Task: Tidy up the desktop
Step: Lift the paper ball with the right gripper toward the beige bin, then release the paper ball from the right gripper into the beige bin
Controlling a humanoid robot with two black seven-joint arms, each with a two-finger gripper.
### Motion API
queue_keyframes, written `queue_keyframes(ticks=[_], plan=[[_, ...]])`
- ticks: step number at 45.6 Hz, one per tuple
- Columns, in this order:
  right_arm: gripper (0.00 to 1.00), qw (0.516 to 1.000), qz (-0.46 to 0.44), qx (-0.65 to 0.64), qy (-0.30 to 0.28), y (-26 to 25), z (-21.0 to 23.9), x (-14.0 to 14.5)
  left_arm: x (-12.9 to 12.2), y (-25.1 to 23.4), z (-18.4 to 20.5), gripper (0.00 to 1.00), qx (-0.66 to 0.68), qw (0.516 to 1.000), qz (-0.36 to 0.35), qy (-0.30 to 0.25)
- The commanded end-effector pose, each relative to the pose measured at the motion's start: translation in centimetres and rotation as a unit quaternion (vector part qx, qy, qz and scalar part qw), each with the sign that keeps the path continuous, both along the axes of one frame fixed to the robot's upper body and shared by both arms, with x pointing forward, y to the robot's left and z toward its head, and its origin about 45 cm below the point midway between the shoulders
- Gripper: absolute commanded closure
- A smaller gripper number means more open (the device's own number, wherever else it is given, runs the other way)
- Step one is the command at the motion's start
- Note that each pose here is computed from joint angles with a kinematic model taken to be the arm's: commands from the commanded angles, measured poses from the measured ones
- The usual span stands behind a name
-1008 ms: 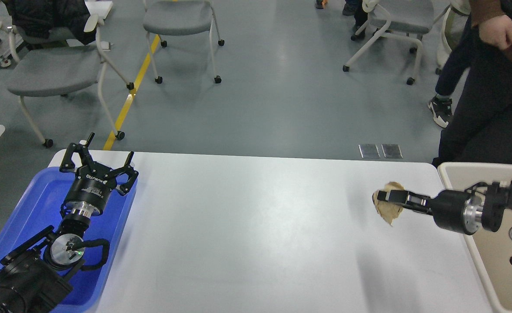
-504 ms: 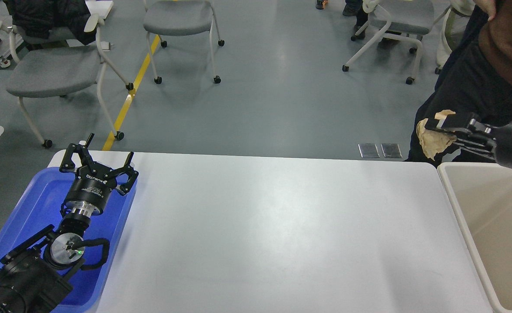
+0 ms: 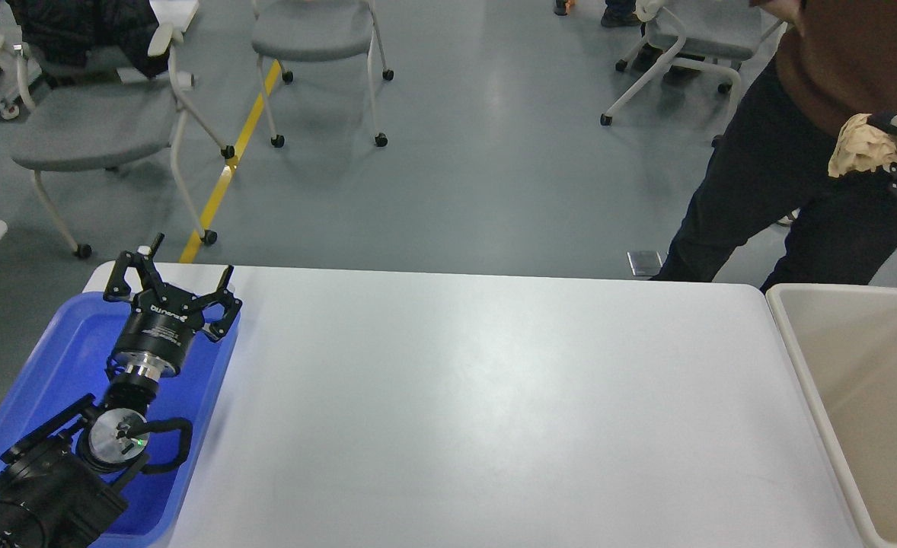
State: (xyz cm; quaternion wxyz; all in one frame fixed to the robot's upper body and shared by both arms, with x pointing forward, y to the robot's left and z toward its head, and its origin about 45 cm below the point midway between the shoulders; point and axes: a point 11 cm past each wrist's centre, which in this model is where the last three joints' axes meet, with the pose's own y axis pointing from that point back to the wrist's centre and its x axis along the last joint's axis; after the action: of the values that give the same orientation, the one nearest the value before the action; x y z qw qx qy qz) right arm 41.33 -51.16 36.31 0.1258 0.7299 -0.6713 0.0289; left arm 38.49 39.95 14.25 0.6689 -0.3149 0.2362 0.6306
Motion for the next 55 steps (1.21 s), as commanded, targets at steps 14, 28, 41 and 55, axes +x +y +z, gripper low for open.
queue_keyframes(ticks=[14, 28, 41, 55], plan=[[1.00, 0.941, -0.272, 0.198, 0.035, -7.1, -10.9, -1.5, 0.0, 0.0, 0.0, 0.00, 0.000, 1.000, 0.000, 0.000], [1.00, 0.872, -0.408, 0.222, 0.155, -8.5, -18.1, -5.0, 0.0, 0.0, -0.1, 0.00, 0.001, 1.000, 0.001, 0.002], [1.00, 0.824, -0.470, 0.232, 0.217, -7.6, -22.5, -7.5, 0.0, 0.0, -0.1, 0.00, 0.002, 1.000, 0.002, 0.002], [1.00, 0.798, -0.502, 0.248, 0.224, -7.0, -24.1, -8.4, 0.0, 0.0, 0.0, 0.00, 0.001, 1.000, 0.002, 0.002]])
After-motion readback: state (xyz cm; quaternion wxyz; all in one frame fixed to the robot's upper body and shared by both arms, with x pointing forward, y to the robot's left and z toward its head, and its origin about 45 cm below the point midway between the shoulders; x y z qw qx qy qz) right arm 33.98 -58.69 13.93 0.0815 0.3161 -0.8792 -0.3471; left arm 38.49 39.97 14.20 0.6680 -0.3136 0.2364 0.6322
